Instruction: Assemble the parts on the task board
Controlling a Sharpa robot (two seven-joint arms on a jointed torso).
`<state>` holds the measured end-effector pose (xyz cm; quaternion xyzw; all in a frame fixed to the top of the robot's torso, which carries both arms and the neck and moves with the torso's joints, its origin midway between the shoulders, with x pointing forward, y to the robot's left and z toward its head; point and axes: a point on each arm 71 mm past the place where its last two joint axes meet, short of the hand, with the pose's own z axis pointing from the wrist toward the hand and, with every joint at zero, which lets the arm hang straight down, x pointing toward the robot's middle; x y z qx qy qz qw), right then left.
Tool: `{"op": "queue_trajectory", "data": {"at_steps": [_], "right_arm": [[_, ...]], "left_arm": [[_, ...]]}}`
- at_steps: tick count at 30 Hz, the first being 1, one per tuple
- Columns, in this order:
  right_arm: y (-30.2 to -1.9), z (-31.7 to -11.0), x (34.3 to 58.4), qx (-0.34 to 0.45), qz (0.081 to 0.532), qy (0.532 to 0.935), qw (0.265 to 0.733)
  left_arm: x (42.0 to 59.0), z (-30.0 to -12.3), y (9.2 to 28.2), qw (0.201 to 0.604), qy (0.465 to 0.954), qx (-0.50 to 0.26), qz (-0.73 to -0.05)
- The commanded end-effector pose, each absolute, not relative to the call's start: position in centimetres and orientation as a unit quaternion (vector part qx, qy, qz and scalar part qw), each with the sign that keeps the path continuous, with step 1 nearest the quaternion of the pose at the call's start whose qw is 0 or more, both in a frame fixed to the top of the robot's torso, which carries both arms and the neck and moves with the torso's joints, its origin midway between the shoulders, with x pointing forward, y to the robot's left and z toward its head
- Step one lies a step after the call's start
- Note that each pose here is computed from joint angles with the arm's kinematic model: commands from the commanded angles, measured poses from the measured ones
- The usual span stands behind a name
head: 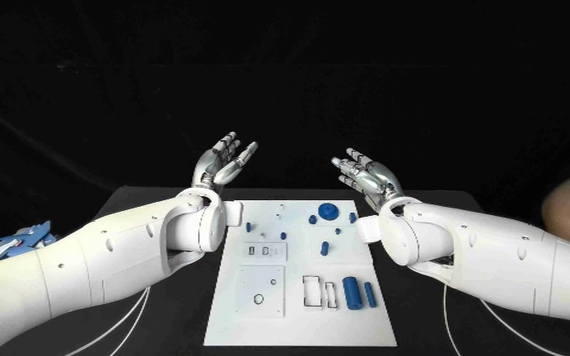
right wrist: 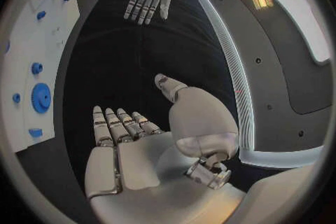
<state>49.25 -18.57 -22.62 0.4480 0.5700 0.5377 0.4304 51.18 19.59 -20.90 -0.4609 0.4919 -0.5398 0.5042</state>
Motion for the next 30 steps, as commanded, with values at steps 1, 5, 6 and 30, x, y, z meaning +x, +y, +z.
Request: {"op": "queue_trajectory", "data": {"at_steps": [1, 5, 6, 30], "right_arm": [[-17.5, -22.7, 49.3, 0.409, 0.568, 0.614, 0.365], [-17.3, -22.7, 49.6, 0.396, 0.571, 0.628, 0.350], [-17.3, -22.7, 49.6, 0.395, 0.571, 0.630, 0.349], [-20.4, -16.0, 51.3, -0.042, 0.382, 0.683, 0.621]], "left_arm": [[51.1, -20.5, 19.0, 0.494, 0.493, -0.434, -0.570], [51.1, -20.5, 19.0, 0.494, 0.493, -0.434, -0.570], [51.1, -20.5, 19.0, 0.494, 0.493, -0.434, -0.570], [46.9, -16.8, 21.3, 0.448, 0.512, -0.387, -0.622]]}}
